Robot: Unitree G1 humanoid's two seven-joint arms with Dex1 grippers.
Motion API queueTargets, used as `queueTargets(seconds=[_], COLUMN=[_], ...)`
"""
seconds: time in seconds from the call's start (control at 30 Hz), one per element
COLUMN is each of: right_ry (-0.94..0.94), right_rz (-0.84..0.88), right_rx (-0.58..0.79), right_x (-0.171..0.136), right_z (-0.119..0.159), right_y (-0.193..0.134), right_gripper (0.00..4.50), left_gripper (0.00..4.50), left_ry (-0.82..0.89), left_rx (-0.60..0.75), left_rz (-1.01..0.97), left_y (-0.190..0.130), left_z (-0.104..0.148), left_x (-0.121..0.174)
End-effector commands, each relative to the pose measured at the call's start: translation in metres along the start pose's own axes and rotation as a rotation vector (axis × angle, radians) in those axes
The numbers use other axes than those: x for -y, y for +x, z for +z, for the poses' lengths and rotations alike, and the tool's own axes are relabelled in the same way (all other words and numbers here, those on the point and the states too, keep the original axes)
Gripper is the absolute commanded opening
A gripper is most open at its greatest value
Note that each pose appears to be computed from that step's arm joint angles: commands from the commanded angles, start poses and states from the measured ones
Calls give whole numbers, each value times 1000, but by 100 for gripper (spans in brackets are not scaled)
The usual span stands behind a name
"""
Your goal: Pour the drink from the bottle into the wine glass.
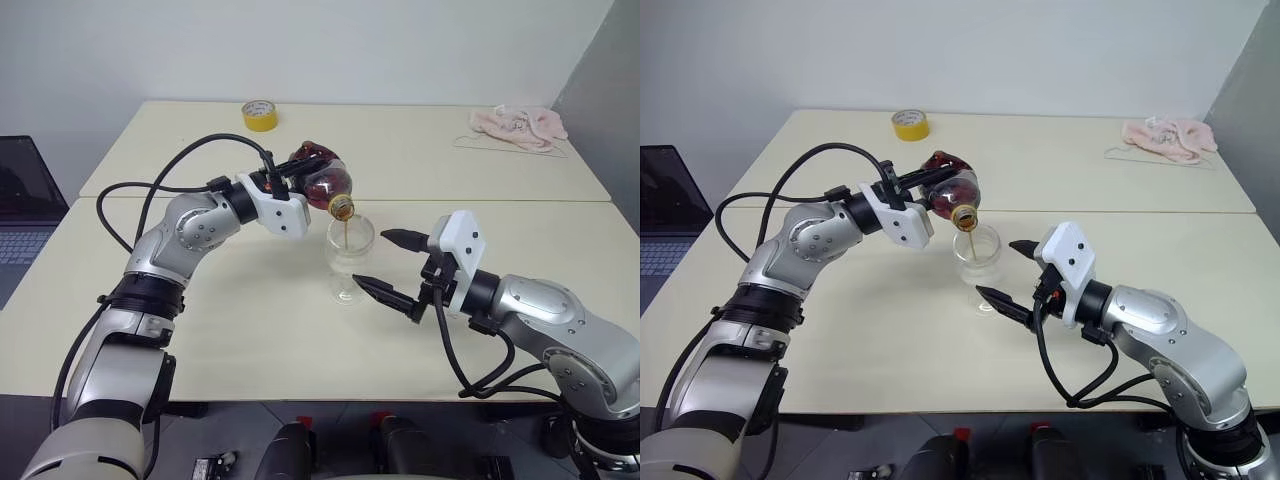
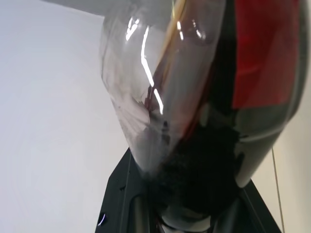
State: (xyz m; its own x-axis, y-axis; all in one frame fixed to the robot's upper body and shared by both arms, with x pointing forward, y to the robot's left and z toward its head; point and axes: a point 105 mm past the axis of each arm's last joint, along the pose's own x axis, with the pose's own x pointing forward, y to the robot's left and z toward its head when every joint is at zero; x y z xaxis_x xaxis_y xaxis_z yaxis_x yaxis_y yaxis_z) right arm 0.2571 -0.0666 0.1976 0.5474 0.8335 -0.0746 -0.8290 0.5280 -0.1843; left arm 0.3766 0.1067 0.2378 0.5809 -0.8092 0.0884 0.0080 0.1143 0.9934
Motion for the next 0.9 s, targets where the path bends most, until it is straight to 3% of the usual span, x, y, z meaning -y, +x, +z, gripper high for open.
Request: queueTargets(seconds=[0.03,0.9], right_ry=[-31,-45], right_rz=[3,-4], right_rx=[27,39], right_x=[-4,-5], right_z=[7,11], right_y=[-1,-10], right_gripper=[450,450], left_gripper=[76,75], left_ry=[62,116], left_rx=[31,20], left_rz=[73,71], left_y=[1,1], left_z=[6,2], left_x=[-25,-24])
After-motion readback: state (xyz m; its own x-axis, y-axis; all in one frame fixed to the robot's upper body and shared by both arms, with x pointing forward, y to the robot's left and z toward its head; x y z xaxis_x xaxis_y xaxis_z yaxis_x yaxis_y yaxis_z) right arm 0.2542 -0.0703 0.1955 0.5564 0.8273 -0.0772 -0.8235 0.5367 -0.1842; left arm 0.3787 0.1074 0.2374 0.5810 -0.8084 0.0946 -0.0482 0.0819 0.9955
